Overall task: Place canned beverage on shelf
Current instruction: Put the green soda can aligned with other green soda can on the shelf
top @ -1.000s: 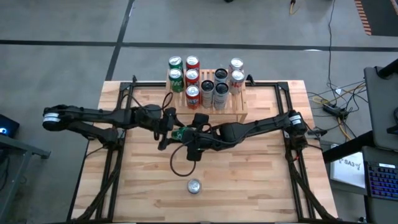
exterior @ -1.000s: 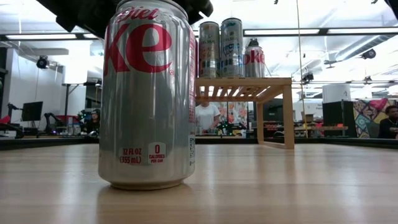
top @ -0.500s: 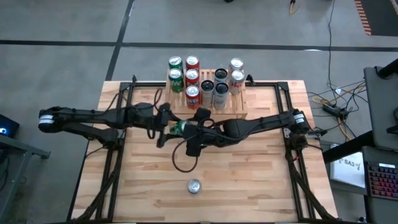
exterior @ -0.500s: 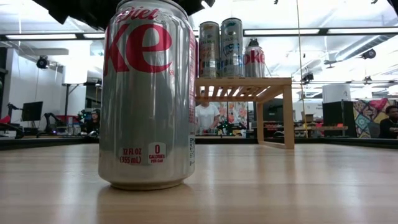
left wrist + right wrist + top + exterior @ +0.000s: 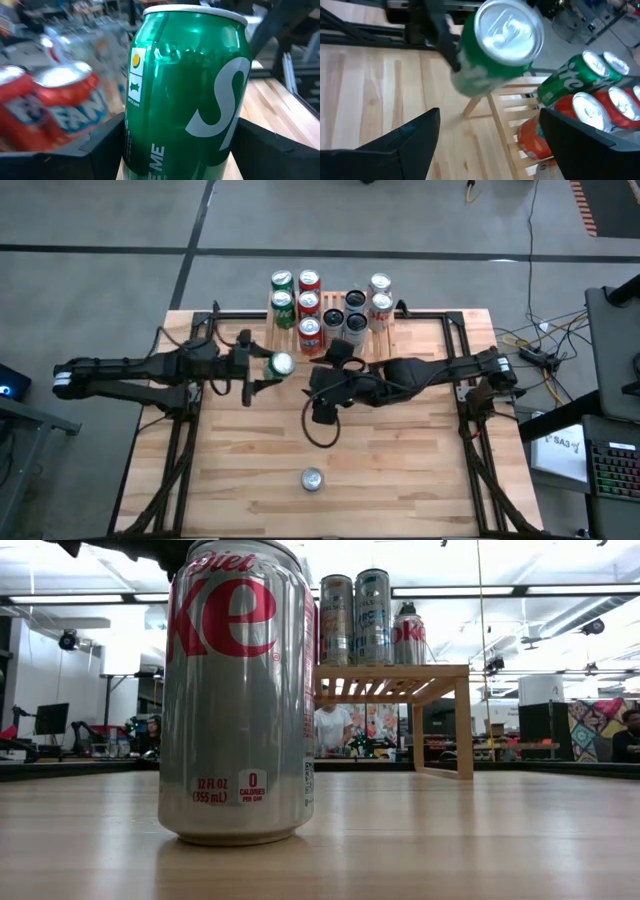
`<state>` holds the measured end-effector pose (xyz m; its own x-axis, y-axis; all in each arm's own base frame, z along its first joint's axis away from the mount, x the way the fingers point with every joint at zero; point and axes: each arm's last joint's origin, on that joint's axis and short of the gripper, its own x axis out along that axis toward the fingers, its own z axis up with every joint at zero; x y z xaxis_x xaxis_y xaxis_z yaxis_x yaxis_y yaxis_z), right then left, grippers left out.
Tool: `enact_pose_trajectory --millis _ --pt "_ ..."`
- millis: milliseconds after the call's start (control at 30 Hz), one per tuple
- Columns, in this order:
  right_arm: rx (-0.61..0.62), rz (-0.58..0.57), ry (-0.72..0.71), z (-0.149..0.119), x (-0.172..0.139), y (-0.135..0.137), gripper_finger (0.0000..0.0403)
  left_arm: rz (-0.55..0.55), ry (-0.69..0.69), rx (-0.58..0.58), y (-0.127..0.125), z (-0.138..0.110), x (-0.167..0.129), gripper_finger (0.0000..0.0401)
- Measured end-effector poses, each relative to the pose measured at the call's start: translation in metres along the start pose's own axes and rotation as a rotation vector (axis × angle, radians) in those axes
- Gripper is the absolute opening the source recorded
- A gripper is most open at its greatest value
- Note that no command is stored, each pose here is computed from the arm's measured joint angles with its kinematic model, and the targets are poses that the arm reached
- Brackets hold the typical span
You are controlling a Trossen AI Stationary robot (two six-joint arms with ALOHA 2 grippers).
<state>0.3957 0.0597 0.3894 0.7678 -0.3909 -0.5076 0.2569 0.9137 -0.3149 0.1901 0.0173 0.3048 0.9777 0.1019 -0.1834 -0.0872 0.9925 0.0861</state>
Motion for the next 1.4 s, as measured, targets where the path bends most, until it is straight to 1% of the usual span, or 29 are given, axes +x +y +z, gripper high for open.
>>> enact_pose_trajectory --millis 133,300,433,533,667,800,867,967,1100,1400 --pt "-0.014 0.01 -0.02 0.001 -0.012 -0.005 0.0329 0.053 -0.048 0.021 0.003 0.006 -0.011 0.0286" --pt "-0.024 0.011 -0.006 -0.007 -0.015 -0.006 0.0329 0.085 -0.085 0.056 0.007 0.008 -0.015 0.0286" --pt "-0.025 0.014 -0.038 -0.016 -0.014 -0.005 0.0329 0.109 -0.122 0.071 0.009 -0.003 -0.011 0.0286" --pt "-0.016 0.021 -0.06 -0.024 -0.014 -0.004 0.0329 0.098 -0.144 0.079 0.011 -0.013 -0.009 0.0286" --pt "-0.015 0.02 -0.125 -0.033 -0.017 -0.006 0.0329 0.115 -0.168 0.078 0.016 -0.022 -0.008 0.0286" --pt "-0.005 0.036 -0.213 -0.044 -0.022 -0.009 0.0329 0.164 -0.183 0.05 0.027 -0.03 -0.007 0.0286" --pt "0.0 0.033 -0.247 -0.049 -0.026 -0.012 0.0329 0.156 -0.211 0.026 0.033 -0.032 -0.007 0.0286" --pt "0.011 0.026 -0.287 -0.057 -0.031 -0.015 0.0329 0.137 -0.212 -0.016 0.044 -0.037 -0.007 0.0286" --pt "-0.003 0.019 -0.305 -0.067 -0.032 -0.015 0.0329 0.143 -0.184 -0.069 0.055 -0.044 -0.001 0.0286" --pt "-0.025 0.006 -0.303 -0.07 -0.032 -0.017 0.0329 0.15 -0.198 -0.072 0.063 -0.05 0.018 0.0286"
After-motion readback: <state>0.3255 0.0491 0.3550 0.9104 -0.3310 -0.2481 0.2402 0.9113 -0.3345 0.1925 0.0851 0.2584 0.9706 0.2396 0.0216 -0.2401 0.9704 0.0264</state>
